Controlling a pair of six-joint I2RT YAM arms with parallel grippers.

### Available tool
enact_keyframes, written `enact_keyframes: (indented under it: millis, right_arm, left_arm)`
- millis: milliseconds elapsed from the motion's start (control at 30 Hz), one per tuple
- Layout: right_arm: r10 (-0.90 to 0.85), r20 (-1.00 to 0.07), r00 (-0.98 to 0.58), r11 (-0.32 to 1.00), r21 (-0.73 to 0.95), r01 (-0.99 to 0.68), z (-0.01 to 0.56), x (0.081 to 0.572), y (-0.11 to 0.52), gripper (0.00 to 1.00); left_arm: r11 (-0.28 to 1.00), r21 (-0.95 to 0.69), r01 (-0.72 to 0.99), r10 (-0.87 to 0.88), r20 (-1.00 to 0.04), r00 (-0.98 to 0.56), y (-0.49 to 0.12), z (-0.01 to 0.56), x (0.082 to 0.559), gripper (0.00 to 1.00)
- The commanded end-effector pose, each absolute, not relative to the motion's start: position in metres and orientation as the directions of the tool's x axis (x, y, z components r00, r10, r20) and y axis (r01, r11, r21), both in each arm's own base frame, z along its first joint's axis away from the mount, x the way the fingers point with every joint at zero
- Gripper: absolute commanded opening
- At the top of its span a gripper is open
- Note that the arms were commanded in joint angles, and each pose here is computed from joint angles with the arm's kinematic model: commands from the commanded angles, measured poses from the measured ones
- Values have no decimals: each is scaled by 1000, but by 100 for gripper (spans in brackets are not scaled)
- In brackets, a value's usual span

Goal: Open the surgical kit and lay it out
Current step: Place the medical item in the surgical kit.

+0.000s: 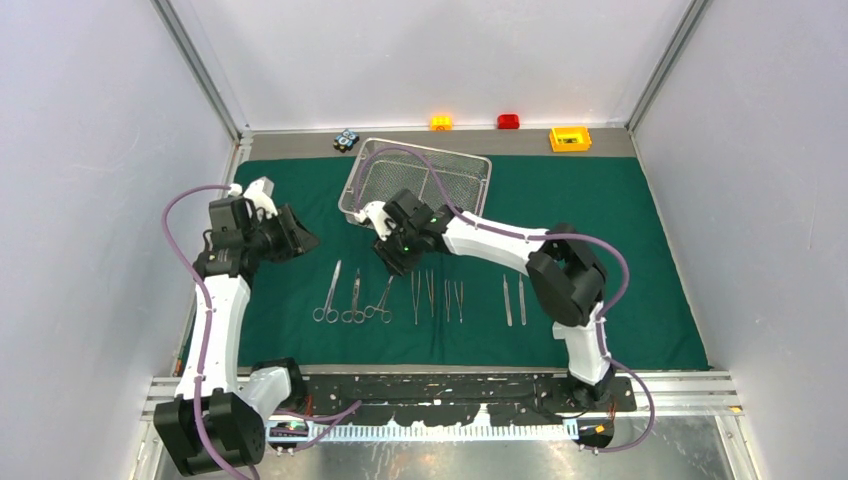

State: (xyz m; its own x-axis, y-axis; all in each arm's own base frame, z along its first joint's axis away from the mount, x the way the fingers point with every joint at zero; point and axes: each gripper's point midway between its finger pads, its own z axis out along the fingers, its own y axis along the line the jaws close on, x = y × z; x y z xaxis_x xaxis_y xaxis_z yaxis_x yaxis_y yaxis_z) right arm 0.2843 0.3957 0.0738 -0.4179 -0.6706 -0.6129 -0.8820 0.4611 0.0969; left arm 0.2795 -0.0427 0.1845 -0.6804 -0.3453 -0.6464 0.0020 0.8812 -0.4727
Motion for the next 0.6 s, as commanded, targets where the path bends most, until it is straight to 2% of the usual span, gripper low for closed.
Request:
enact_keyframes:
  millis: [0,300,567]
  right_arm:
    - [-623,-635,-457,491,138,-860,82,293,418,44]
    - [-628,-592,-505,507,180,-843,63,294,426,43]
    - [-639,-572,-514,495,206,-844,53,291,428,39]
  left_arm:
    - [859,-512,21,-383,-669,-637,-42,204,285,46]
    - [844,-534,43,-391,-669,-632,-45,210,284,46]
    - [839,-542,44,-396,-665,-633,-46,211,284,46]
